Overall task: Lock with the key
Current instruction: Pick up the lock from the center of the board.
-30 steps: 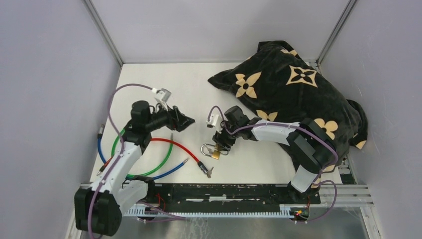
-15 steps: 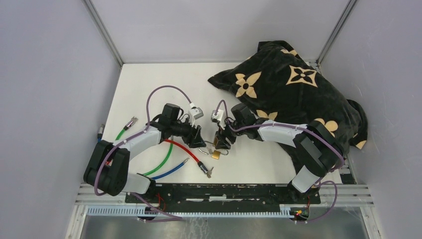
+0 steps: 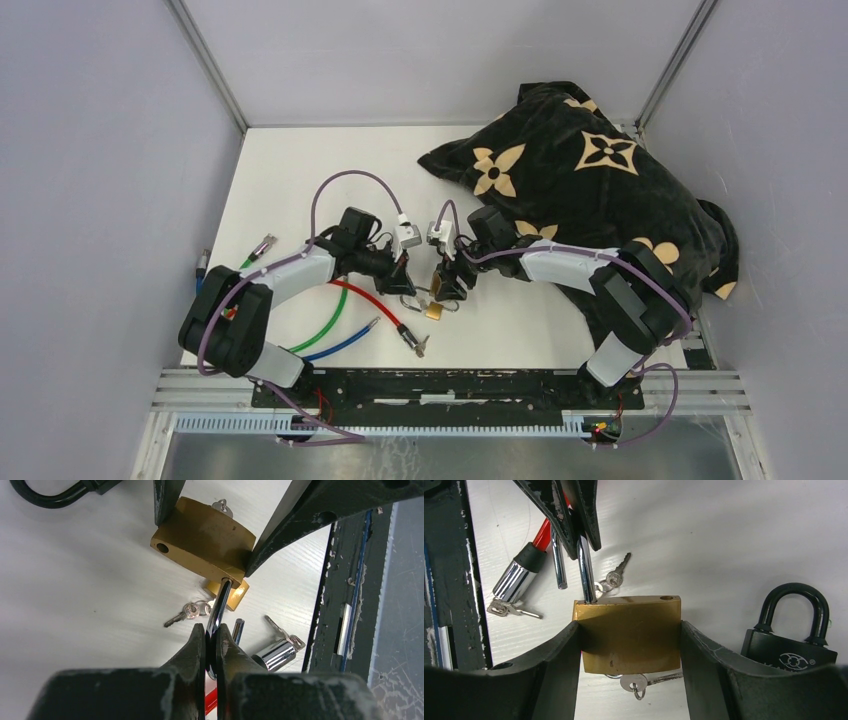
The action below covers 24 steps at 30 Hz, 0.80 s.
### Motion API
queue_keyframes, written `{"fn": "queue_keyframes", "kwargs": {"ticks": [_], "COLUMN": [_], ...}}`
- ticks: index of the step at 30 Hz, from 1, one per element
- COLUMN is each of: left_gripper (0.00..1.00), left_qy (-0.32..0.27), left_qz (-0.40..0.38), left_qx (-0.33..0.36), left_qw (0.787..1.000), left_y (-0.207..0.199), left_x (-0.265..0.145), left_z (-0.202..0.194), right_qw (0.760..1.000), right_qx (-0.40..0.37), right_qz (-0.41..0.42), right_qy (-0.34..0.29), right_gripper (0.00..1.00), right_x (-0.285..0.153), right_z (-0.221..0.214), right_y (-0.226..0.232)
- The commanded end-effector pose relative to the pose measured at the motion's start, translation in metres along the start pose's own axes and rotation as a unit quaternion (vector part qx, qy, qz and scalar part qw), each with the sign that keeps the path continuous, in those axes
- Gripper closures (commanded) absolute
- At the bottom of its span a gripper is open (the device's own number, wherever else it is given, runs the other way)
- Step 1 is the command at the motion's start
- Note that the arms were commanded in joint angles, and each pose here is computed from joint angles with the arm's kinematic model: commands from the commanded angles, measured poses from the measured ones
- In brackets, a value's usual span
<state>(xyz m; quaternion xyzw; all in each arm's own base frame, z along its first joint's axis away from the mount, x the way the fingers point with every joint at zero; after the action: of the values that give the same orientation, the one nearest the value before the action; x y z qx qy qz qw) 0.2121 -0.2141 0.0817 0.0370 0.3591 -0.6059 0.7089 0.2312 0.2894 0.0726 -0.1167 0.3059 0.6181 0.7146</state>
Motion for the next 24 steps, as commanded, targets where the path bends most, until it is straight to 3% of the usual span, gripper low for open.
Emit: {"fn": "queue_keyframes", "kwargs": {"ticks": [1, 6, 15, 20, 24], "left_gripper": [0.98, 0.98, 0.98, 0.98, 0.98], "left_qy": [-0.011, -0.052, -0.132, -0.203, -0.239], "left_qz": [-0.024, -0.009, 0.001, 0.017, 0.016], "left_qx": [0.055, 0.066, 0.043, 0.069, 0.094], "left_qw": [0.998, 0.996, 0.990, 0.977, 0.966], "left_y": [-0.008, -0.013, -0.035, -0.047, -0.059], "left_x": [-0.005, -0.012, -0.029, -0.048, -0.058], "left_z": [0.012, 0.030, 0.058, 0.088, 0.097], "right_qw": [0.994, 0.990, 0.977, 0.967, 0.959], "right_qx": [-0.060, -0.082, -0.119, -0.137, -0.104], "right_qz": [0.044, 0.083, 0.109, 0.093, 0.095], "right_qy": [-0.077, -0.081, -0.139, -0.195, -0.245], "right_gripper": [0.76, 0.03, 0.02, 0.02, 0.02], "right_x": [-0.006, -0.009, -0.021, -0.030, -0.033], "right_z": [0.049, 0.047, 0.052, 0.052, 0.056], "right_y": [0.010, 0.020, 0.037, 0.038, 0.037]}}
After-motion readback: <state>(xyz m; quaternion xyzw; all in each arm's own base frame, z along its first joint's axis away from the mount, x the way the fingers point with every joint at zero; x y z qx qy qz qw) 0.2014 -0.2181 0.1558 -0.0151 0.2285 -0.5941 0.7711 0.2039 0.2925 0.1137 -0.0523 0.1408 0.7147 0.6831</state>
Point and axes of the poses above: each gripper's point midway between its finger pads, its own x axis out along the fingers, its own y axis along the line the jaws close on, z = x × y, the point moved 3 cm from there along -x, back along the fingers
